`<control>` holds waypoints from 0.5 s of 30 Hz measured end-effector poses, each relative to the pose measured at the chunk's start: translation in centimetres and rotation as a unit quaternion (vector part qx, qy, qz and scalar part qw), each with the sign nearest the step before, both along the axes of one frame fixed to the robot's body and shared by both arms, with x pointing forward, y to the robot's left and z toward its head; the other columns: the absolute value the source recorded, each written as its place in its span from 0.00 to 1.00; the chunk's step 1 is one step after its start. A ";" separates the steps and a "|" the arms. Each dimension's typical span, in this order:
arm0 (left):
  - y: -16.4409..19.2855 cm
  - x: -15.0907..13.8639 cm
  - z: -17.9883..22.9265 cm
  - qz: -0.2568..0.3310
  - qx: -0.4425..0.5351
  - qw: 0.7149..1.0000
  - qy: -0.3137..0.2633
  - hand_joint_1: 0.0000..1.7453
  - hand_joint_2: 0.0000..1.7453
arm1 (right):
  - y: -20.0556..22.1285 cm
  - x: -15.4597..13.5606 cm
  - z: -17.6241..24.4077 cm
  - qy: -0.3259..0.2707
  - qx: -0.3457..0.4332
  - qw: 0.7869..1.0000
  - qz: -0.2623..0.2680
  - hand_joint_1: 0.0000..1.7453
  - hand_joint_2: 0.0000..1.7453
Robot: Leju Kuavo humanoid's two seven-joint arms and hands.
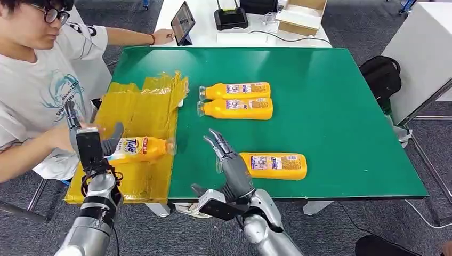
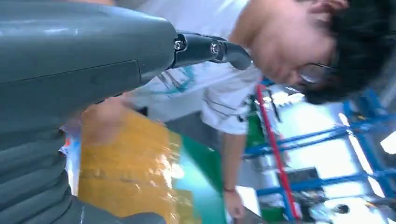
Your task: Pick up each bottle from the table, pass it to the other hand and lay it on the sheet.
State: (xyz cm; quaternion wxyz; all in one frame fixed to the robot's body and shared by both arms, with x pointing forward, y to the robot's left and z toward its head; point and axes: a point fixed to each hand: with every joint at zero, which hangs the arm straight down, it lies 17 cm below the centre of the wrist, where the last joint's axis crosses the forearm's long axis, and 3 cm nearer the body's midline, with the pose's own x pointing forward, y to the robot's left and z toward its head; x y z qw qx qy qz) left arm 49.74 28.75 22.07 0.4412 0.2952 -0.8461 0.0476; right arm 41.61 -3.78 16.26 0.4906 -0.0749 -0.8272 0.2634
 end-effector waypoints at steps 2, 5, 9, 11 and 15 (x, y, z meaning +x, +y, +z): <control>-0.1 -0.6 0.6 -0.010 -0.023 1.000 -0.013 0.00 1.00 | -0.5 0.4 -0.8 0.007 -0.024 1.000 -0.005 0.00 1.00; -0.2 -1.6 0.8 -0.045 -0.102 0.993 -0.030 0.00 1.00 | -2.4 1.3 -3.0 0.028 -0.090 0.995 -0.026 0.00 1.00; -1.6 -3.1 0.8 -0.091 -0.148 0.984 -0.041 0.00 1.00 | -6.5 2.6 -6.7 0.078 -0.181 0.979 -0.051 0.00 1.00; -2.2 -3.6 0.6 -0.105 -0.158 0.981 -0.041 0.00 1.00 | -8.8 2.9 -8.5 0.105 -0.219 0.968 -0.064 0.00 1.00; -2.5 -4.2 0.1 -0.110 -0.166 0.979 -0.039 0.00 1.00 | -12.4 3.3 -10.2 0.127 -0.258 0.954 -0.081 0.00 1.00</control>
